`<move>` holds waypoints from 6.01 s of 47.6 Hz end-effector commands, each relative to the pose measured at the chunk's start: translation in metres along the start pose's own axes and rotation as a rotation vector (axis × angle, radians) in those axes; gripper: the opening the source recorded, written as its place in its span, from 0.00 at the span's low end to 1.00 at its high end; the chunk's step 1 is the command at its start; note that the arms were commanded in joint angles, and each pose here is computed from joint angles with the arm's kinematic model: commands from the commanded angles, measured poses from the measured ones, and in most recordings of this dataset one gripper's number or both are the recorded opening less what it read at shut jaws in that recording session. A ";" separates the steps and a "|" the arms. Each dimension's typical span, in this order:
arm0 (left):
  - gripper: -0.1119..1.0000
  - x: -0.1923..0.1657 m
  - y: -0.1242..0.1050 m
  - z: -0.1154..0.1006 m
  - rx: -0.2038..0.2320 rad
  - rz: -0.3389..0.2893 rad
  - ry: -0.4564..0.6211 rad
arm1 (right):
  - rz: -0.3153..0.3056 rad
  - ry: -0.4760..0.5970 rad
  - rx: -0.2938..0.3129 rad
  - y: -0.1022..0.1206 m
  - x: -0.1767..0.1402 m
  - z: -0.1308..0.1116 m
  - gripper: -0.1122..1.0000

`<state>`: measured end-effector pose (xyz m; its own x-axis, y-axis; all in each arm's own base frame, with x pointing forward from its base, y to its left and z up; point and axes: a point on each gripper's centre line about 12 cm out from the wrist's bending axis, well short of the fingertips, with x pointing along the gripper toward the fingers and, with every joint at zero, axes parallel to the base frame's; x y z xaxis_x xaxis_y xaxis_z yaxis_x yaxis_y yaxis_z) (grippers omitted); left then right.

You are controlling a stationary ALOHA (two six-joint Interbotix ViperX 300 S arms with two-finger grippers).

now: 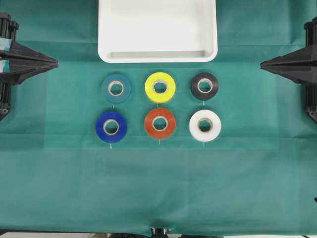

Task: Place the tape from the fixed location into the white case.

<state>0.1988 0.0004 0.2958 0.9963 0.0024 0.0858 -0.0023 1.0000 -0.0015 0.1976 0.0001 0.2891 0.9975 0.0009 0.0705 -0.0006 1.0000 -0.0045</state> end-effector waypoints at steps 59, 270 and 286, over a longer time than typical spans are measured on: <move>0.97 0.004 -0.001 0.003 -0.011 -0.003 0.023 | -0.004 0.000 0.009 -0.001 0.005 0.011 0.10; 1.00 0.297 0.045 0.004 0.005 0.086 0.459 | -0.002 0.035 0.009 0.000 0.009 0.008 0.10; 1.00 0.313 0.046 -0.002 0.000 0.072 0.809 | -0.004 0.043 0.007 -0.001 0.009 0.007 0.10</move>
<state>0.5107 0.0474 0.2973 0.7493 0.0659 -0.6589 -0.0720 0.9972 0.0178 0.2035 -0.0003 0.2870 1.0000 -0.0015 0.0046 0.0015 1.0000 0.0046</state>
